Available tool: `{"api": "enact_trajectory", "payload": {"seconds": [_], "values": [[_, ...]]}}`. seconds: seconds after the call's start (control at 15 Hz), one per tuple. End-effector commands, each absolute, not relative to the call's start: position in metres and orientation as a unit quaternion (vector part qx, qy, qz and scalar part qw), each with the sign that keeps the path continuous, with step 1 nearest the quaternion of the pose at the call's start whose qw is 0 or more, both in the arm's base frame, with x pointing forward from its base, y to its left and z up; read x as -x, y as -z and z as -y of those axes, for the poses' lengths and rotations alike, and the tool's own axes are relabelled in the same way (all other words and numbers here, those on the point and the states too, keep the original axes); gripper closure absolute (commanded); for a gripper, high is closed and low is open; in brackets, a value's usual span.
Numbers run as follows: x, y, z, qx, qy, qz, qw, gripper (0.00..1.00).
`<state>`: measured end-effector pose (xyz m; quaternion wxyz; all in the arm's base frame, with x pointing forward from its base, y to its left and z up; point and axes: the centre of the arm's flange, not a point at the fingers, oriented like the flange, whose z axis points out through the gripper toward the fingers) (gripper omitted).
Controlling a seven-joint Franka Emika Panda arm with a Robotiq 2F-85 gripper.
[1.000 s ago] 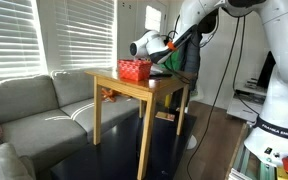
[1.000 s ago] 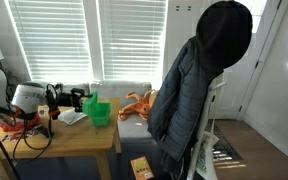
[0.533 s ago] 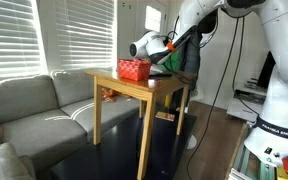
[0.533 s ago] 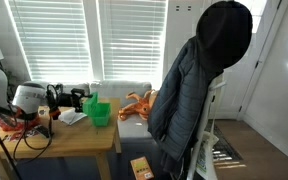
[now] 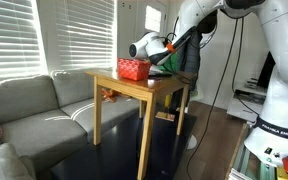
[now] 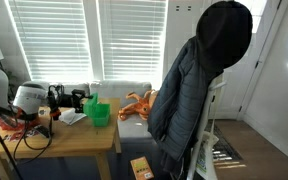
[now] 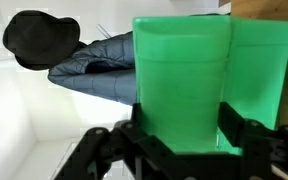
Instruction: Open the green container.
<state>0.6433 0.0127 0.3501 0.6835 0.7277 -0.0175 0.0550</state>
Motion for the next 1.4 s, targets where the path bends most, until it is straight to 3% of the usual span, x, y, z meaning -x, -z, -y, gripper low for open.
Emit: {"api": "enact_trajectory", "payload": {"seconds": [0.0,0.4,0.47,0.6,1.33], "values": [[-0.652,-0.338,-0.015,-0.73,-0.063,0.009,0.681,0.5],[-0.651,-0.337,-0.015,-0.731,-0.064,0.008,0.679,0.5],[-0.651,-0.338,-0.015,-0.731,-0.064,0.008,0.679,0.08],[-0.651,-0.34,-0.015,-0.73,-0.066,0.007,0.68,0.0],[-0.65,-0.354,-0.03,-0.76,-0.086,-0.04,0.643,0.0]]}}
